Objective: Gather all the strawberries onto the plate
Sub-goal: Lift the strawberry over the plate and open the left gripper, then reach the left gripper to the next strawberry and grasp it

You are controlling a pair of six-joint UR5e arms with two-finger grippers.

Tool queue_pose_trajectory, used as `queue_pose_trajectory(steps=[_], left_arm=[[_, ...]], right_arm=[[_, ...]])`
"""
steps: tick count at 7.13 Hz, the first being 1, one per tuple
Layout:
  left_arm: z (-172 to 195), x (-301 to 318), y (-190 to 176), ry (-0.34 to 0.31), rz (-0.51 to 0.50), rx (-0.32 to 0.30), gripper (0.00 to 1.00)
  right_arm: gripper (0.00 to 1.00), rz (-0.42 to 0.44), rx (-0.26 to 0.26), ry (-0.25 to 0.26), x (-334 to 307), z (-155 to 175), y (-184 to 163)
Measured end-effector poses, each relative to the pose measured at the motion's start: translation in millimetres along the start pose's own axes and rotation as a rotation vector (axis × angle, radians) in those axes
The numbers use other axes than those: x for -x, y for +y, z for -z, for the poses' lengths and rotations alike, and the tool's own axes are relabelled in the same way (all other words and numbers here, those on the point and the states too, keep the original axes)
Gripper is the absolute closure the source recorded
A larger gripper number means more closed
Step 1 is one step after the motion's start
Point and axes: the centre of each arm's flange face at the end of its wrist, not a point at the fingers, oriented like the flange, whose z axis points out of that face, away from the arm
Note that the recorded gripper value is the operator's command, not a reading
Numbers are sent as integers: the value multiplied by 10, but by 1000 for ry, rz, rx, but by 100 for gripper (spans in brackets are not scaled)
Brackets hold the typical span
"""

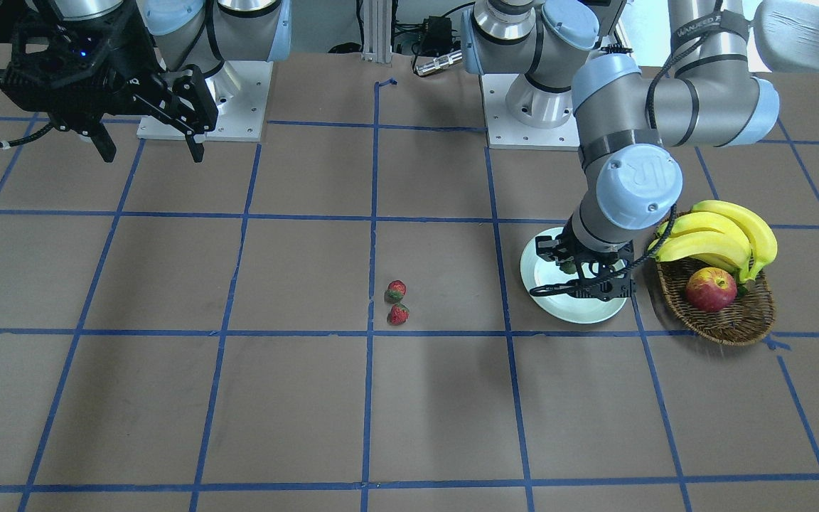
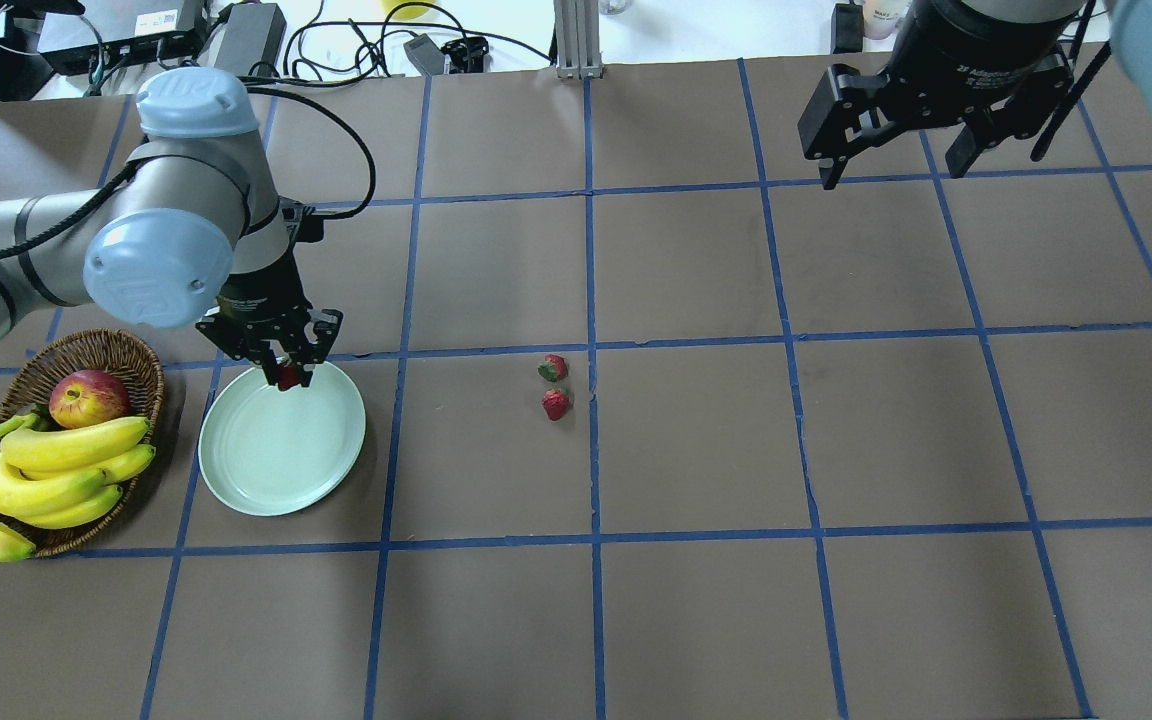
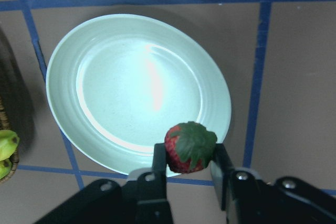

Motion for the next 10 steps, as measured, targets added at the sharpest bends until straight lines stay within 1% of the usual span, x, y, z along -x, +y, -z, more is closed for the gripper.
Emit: queue_pose_trajectory(steps=[1, 2, 3, 4, 6, 7, 8, 9, 10], left_arm=[[-191, 235, -26, 16, 20, 20, 100], [-379, 386, -36, 24, 38, 25, 100], [-526, 459, -53, 24, 44, 29, 45], [-627, 489, -80, 19, 46, 34, 0], [-683, 498, -103, 16, 46, 38, 0], [-623, 477, -92, 24, 50, 25, 0], [-509, 409, -56, 49, 74, 3, 0], [-396, 240, -26, 106, 112, -22, 0], [-280, -89, -15, 163, 139, -50, 0]], right_arm=[[0, 1, 0, 1, -1, 1, 1], [0, 1, 0, 1, -1, 1, 1], [0, 1, 0, 0, 0, 0, 0], [0, 2, 1, 0, 0, -3, -1], [0, 2, 0, 1, 1, 1, 1], [0, 2, 0, 1, 1, 3, 3], [0, 2, -1, 1, 1, 5, 3], [0, 2, -2, 0, 1, 5, 2], [0, 2, -2, -1, 1, 6, 2]])
